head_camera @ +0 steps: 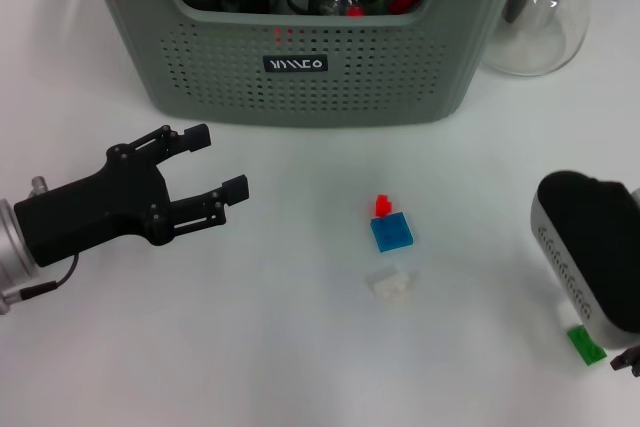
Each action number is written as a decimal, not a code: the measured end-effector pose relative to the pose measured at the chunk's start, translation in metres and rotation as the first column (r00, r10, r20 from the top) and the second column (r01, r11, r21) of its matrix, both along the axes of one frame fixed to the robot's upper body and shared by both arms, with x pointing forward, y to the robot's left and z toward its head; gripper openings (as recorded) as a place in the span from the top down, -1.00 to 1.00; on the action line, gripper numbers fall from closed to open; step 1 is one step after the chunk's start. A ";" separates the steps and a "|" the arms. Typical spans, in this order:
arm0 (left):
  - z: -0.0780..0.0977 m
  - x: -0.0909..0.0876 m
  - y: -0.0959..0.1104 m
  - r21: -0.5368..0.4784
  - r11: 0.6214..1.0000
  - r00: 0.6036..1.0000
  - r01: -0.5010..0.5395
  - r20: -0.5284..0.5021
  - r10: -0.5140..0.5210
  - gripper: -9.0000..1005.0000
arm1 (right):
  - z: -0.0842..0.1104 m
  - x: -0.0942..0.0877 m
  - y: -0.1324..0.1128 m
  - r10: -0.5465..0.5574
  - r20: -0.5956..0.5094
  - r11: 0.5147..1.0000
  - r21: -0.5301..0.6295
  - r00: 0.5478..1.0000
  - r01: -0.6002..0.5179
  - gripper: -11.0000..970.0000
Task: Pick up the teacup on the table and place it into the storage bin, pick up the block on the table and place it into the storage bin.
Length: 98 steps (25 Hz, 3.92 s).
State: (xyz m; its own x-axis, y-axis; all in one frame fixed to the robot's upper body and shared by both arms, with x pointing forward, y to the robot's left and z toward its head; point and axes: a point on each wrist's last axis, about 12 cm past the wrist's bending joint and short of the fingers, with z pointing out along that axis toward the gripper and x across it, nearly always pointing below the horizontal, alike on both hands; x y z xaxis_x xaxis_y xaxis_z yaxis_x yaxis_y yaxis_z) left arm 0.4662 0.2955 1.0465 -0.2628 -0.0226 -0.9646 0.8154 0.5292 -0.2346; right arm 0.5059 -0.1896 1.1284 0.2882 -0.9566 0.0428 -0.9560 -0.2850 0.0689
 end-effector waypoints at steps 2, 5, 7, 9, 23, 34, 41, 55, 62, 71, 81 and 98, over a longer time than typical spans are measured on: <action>-0.001 0.000 -0.001 -0.003 1.000 1.000 0.000 -0.002 0.000 -0.74 | -0.003 -0.002 0.000 0.016 0.003 1.000 -0.003 1.000 -0.016 -0.68; -0.001 -0.001 -0.001 -0.002 1.000 1.000 0.000 -0.003 0.000 -0.74 | -0.005 -0.003 0.001 0.030 0.006 1.000 -0.004 1.000 -0.030 -0.68; -0.001 -0.001 -0.001 -0.003 1.000 1.000 0.000 -0.004 0.000 -0.74 | -0.006 -0.003 0.002 0.036 0.006 0.999 -0.003 0.999 -0.036 -0.68; -0.001 -0.001 -0.001 -0.003 1.000 1.000 0.000 -0.004 0.000 -0.74 | -0.007 -0.005 0.003 0.044 0.005 0.999 -0.004 0.999 -0.044 -0.68; -0.001 -0.001 0.000 -0.002 1.000 1.000 -0.002 -0.005 0.002 -0.74 | -0.014 -0.011 0.009 0.063 0.007 0.998 -0.012 0.998 -0.063 -0.66; -0.001 -0.001 0.001 0.001 1.000 1.000 -0.003 -0.004 0.003 -0.74 | -0.016 -0.012 0.010 0.042 0.014 0.999 -0.014 0.999 -0.042 -0.43; -0.001 -0.002 0.002 0.003 1.000 1.000 -0.006 -0.005 0.006 -0.74 | -0.016 -0.012 0.009 0.029 0.022 0.999 -0.019 0.999 -0.029 -0.06; -0.001 -0.005 0.002 -0.002 1.000 1.000 0.005 -0.004 -0.005 -0.74 | 0.011 0.011 0.015 -0.087 0.066 0.985 0.157 0.994 0.076 0.12; 0.007 -0.009 0.003 0.007 0.997 0.997 0.075 0.017 -0.075 -0.74 | 0.035 0.026 0.036 -0.233 -0.002 0.880 0.424 0.972 0.212 0.11; 0.024 -0.012 0.022 0.094 0.990 0.991 0.103 0.073 -0.110 -0.74 | 0.048 0.044 0.059 -0.406 -0.172 0.616 0.674 0.897 0.408 0.12; 0.027 -0.018 0.030 0.158 0.975 0.985 0.159 0.038 -0.166 -0.74 | 0.100 0.078 0.063 -0.477 -0.264 0.272 0.862 0.838 0.427 0.11; 0.026 0.003 -0.010 0.078 0.954 0.955 0.289 0.048 -0.293 -0.74 | 0.118 0.187 0.070 -0.843 -0.196 0.090 0.866 0.501 0.491 0.11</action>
